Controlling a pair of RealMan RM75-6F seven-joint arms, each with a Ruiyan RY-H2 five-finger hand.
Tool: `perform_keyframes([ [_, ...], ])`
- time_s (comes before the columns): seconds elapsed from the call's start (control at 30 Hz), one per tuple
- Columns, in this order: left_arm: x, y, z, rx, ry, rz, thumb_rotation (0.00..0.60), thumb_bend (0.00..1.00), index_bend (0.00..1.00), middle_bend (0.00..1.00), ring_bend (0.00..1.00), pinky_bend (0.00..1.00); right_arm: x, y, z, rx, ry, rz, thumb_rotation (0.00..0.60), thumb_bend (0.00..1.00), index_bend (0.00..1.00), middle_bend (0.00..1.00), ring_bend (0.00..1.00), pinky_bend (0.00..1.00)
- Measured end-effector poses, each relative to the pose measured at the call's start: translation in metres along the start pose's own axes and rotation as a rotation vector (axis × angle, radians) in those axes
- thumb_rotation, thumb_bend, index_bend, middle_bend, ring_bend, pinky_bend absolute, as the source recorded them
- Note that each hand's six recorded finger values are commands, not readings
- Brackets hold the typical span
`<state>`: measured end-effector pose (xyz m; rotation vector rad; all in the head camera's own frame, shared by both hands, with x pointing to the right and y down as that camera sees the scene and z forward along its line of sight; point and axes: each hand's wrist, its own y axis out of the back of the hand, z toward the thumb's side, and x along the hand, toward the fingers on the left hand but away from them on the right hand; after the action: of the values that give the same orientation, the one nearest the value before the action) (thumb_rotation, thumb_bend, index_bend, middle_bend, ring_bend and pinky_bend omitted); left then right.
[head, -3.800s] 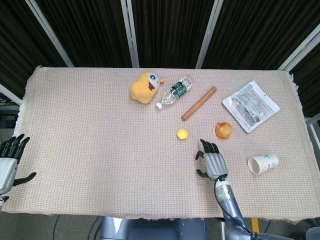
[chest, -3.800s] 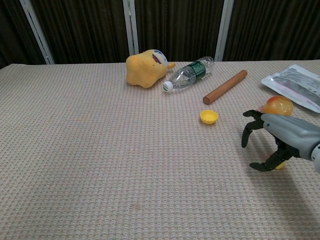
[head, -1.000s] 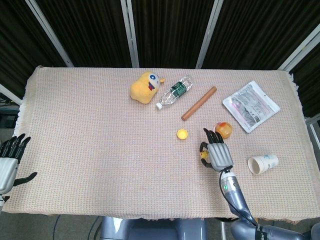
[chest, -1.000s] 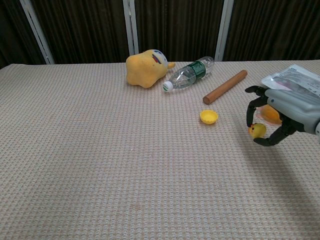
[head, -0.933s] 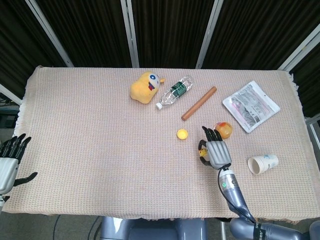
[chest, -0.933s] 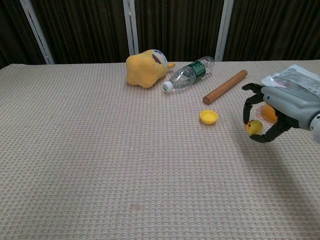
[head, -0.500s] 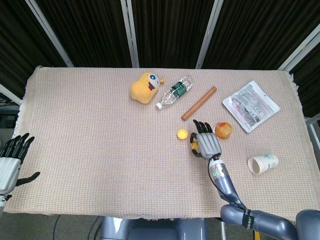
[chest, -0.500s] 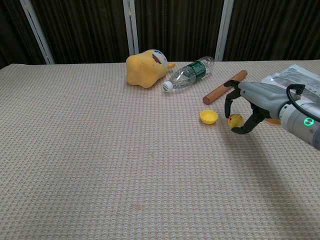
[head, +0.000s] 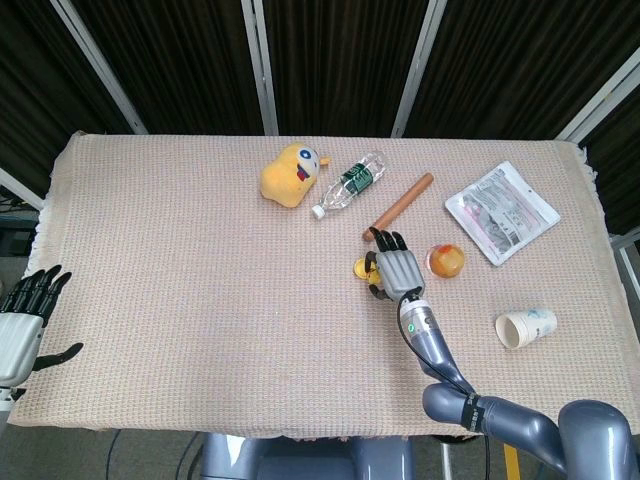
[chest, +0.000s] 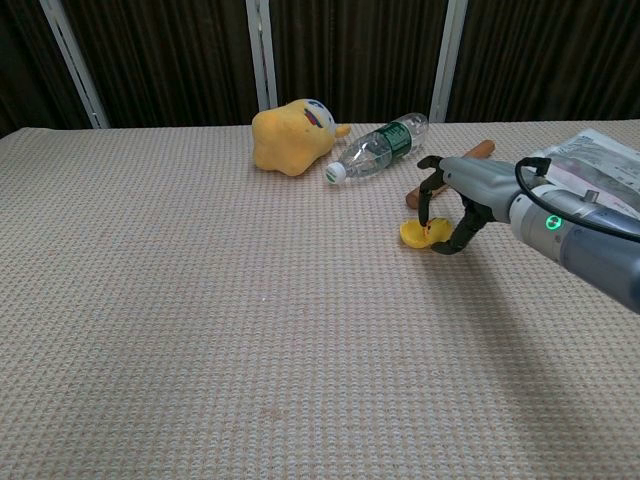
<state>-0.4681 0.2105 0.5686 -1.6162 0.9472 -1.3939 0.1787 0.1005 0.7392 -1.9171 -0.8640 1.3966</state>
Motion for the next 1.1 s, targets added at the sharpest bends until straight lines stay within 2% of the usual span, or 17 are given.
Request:
perform_keyframes([
  [0.67,0.002,-0.001,0.001,-0.019,-0.003,-0.023,0.6,0.0,0.0,0.0,0.0,0.1,-0.023,-0.003,0.003,0.015,0.0,0.018,0.6,0.24,0.54,0.0,0.0,0.0],
  [1.1,0.003,-0.002,0.002,-0.027,-0.005,-0.028,0.6,0.0,0.0,0.0,0.0,0.1,-0.024,-0.008,0.009,0.019,0.015,0.025,0.6,0.24,0.5,0.0,0.0,0.0],
])
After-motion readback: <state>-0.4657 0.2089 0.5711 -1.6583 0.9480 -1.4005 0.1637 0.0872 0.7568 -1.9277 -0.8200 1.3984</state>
